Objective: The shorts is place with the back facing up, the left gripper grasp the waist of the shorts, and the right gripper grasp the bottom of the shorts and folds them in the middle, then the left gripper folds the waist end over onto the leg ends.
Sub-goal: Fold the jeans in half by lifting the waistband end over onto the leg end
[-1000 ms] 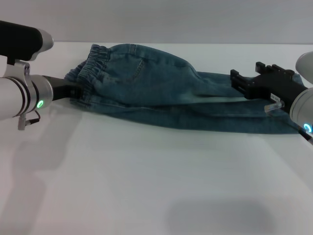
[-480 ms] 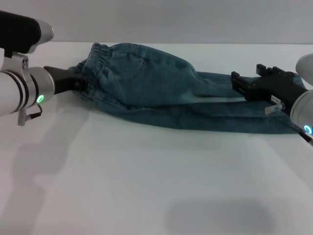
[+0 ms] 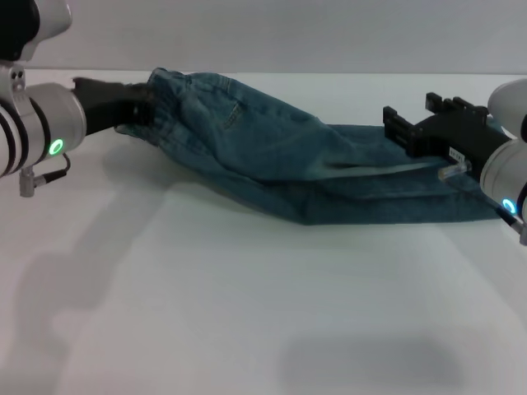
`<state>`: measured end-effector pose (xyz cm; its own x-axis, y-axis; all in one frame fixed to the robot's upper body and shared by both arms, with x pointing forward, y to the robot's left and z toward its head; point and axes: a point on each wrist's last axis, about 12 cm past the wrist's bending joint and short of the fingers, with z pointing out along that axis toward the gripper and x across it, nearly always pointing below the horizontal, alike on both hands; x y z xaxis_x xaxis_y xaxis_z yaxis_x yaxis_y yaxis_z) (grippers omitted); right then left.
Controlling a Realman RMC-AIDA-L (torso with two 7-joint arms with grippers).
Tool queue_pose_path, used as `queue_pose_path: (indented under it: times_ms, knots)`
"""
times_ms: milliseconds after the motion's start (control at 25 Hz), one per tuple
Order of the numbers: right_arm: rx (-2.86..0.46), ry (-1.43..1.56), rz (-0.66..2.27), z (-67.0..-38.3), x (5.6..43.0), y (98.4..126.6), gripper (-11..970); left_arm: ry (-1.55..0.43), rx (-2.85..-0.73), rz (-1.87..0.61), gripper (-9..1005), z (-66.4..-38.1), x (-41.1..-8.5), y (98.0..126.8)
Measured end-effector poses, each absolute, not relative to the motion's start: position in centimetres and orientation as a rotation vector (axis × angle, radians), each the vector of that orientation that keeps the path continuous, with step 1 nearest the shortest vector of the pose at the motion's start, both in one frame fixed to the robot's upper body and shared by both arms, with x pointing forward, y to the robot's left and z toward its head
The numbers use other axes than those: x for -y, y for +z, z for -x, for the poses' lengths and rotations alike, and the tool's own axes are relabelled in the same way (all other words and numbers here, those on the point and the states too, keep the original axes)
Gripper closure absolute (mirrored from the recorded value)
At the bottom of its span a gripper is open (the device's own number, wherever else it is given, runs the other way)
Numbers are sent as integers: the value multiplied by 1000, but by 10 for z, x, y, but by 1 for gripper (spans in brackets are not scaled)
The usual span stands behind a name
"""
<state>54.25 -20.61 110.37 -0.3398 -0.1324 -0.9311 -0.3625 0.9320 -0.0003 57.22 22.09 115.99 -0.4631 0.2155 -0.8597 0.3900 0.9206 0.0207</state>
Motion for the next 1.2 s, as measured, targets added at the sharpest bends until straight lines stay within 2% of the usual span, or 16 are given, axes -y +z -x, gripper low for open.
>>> queue_pose_path:
  times_ms: [240, 520, 760, 1200]
  knots:
    - [-1857, 222, 377, -550, 196, 1099, 341, -254, -1990, -470, 974, -561, -208, 1182]
    - [-1836, 201, 386, -559, 185, 1076, 341, -296, -1904, -521, 974, -550, -191, 1205]
    - [-1880, 274, 431, -565, 161, 1063, 341, -328, -1813, -580, 974, -540, -173, 1227]
    - [-1887, 401, 499, -568, 121, 1068, 341, -346, -1756, -606, 974, -535, -164, 1241]
